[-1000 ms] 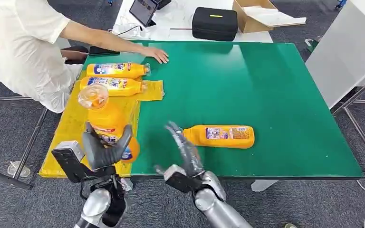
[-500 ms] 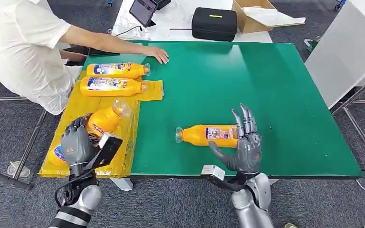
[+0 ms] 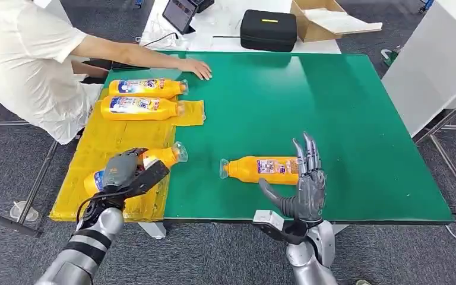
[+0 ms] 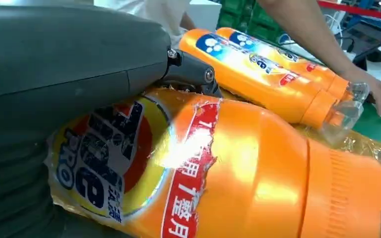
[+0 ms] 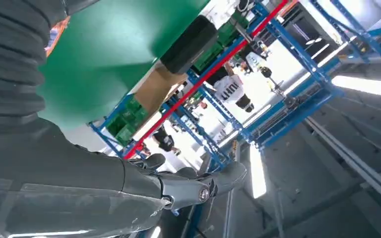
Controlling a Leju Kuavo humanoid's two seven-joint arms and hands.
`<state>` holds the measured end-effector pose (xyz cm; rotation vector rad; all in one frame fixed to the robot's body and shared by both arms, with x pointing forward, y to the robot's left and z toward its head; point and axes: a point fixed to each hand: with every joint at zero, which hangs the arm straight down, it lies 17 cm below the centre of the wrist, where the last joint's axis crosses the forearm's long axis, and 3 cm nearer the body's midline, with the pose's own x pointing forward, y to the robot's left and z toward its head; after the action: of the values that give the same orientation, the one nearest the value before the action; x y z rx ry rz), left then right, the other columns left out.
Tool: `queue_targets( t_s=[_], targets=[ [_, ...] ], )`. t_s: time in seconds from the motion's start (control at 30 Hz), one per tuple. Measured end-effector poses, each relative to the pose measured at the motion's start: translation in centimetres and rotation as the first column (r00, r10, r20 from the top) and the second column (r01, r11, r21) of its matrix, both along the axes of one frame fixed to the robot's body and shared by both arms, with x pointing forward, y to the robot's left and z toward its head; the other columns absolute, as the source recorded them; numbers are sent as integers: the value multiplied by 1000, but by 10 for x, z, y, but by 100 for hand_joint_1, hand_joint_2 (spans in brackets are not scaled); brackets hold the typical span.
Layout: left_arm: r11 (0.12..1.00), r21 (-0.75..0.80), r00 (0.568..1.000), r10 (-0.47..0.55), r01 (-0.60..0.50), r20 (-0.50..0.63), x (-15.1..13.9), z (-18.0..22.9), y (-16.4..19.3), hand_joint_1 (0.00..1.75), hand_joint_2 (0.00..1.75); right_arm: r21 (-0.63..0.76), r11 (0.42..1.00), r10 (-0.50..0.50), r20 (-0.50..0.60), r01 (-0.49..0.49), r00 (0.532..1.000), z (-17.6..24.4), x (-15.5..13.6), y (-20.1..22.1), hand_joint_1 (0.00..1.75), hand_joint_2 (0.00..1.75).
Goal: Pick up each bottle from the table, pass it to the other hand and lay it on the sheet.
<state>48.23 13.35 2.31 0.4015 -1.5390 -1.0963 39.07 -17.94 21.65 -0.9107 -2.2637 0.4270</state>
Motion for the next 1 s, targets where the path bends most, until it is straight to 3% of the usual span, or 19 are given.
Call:
queue_targets(
  t_s=[0.1,0.13,0.17,0.33,0.53,0.7,0.93,1.0],
  targets=[
    [998,-16,998,-55,55,-29,-2,-3,-3,99,175,10,1000,18,-11,-18,1000,-4,0,5,0,175],
    [998,-12,997,-66,66,-33,-3,-5,-3,59,175,8,1000,24,-13,-24,1000,-5,0,7,0,175],
    [997,-8,997,-72,72,-37,-4,-6,-3,0,175,7,1000,28,-15,-28,999,-6,0,8,0,175],
    [996,-10,992,-87,86,-86,-9,-18,1,0,175,10,999,47,-22,-47,999,-8,0,14,0,175],
    [982,153,988,-91,109,-122,-7,-37,10,0,175,9,997,71,-36,-71,997,-13,1,23,0,175],
    [977,122,966,-149,177,-211,-7,-39,8,0,175,22,997,75,-50,-74,996,-17,5,22,0,175],
    [970,152,974,-167,190,-151,-6,-35,15,0,175,33,995,95,-73,-93,993,-25,11,27,0,175],
    [969,177,984,-157,171,-91,-4,-29,18,0,175,-23,995,99,-72,-101,992,-28,10,33,0,175]
  ],
)
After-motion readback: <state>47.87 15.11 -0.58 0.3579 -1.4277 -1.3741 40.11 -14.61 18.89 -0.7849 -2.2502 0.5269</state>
